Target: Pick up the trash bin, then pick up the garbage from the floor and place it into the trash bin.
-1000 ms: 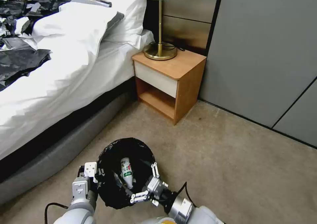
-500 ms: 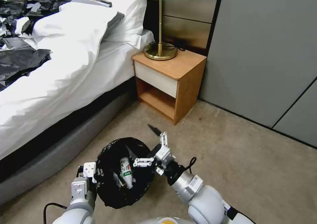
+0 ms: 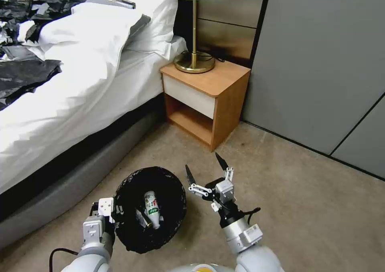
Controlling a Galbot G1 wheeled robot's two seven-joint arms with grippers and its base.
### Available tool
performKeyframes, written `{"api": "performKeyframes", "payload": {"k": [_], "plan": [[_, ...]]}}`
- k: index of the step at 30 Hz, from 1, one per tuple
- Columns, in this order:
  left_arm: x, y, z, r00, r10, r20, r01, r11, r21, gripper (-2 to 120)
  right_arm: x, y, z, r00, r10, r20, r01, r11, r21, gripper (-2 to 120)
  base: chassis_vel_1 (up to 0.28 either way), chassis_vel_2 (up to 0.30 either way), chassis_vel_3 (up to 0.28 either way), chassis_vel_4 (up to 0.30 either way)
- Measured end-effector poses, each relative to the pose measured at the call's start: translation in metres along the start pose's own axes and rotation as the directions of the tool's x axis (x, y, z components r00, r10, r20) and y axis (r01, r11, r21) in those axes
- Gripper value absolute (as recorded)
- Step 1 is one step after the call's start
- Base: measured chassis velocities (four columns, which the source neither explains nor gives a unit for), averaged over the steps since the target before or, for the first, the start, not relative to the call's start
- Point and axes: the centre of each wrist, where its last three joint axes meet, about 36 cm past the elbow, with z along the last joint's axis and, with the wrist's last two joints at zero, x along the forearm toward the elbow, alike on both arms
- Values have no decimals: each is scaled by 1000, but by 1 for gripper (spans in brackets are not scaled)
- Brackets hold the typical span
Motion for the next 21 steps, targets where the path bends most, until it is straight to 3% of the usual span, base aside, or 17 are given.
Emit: {"api": "performKeyframes", "payload": {"k": [21], "plan": [[3, 1, -1, 1000, 0, 2, 0, 1000, 3, 0, -6, -16, 3, 999, 36, 12, -37, 999, 32, 100, 49, 49, 56, 49]]}}
